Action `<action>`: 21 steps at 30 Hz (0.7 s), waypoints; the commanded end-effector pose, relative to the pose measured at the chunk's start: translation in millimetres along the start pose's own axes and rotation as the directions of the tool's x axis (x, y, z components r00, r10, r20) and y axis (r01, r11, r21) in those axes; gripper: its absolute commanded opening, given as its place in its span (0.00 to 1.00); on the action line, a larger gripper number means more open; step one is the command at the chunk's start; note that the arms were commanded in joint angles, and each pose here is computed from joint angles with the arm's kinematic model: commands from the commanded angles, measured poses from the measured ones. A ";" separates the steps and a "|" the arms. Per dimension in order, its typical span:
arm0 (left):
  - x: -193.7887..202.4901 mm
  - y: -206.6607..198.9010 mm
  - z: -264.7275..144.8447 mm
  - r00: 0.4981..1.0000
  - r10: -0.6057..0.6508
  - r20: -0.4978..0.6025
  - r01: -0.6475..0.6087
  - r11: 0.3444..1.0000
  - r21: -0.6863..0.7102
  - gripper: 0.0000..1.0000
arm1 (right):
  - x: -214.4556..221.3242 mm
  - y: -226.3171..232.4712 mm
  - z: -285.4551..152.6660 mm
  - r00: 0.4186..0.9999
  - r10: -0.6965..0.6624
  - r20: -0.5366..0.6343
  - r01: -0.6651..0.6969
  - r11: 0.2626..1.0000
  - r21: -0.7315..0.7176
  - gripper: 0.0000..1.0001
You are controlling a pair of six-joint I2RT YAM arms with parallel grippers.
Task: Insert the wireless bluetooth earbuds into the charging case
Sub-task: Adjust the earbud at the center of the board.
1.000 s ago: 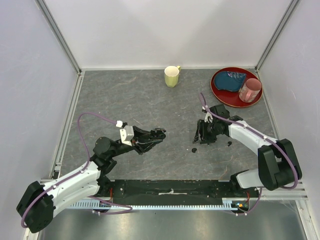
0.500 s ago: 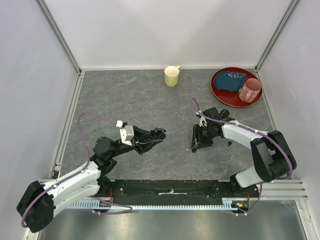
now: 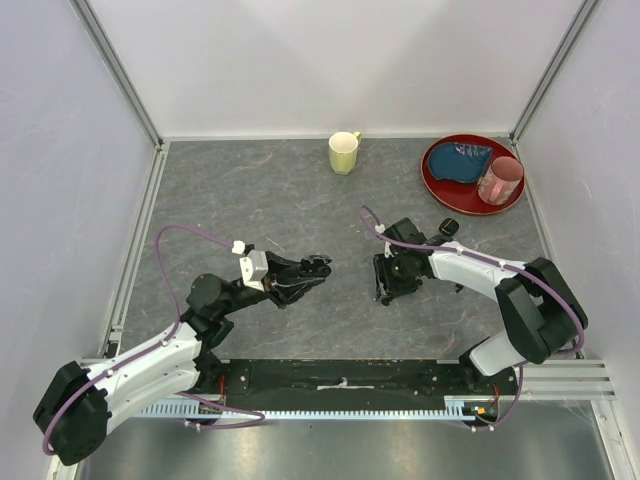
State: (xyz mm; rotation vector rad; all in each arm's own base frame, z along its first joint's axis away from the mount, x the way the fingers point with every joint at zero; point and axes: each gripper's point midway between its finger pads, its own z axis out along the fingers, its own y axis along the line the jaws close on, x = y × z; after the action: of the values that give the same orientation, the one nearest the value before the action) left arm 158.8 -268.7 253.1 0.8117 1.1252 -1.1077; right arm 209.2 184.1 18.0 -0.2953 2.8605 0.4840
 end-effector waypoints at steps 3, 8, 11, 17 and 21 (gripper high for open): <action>-12.5 1.6 0.7 0.998 0.038 0.046 -0.038 0.999 -0.010 0.02 | 3.4 -27.0 1.8 0.999 -0.037 -0.018 0.040 0.981 0.191 0.51; -11.4 1.7 0.5 0.998 0.035 0.043 -0.035 0.999 -0.010 0.02 | 4.2 -27.8 -0.3 0.998 -0.066 -0.018 0.068 0.970 0.233 0.51; -11.4 1.9 0.5 0.998 0.034 0.044 -0.033 0.999 -0.012 0.02 | 6.7 -28.3 1.4 0.997 -0.071 -0.029 0.076 0.968 0.241 0.51; -11.9 1.2 0.6 0.999 0.032 0.044 -0.031 0.999 -0.010 0.02 | 4.8 -22.2 4.1 0.997 -0.070 -0.028 0.074 0.974 0.216 0.46; -13.3 1.6 0.6 0.998 0.035 0.047 -0.034 0.999 -0.013 0.02 | 3.0 -19.1 5.2 0.998 -0.055 -0.021 0.059 0.977 0.205 0.41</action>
State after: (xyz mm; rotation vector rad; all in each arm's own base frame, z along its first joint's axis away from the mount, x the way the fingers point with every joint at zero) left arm 159.9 -268.1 253.7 0.8047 1.1263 -1.1033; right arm 212.7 173.4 14.2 -0.3573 2.8494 0.2318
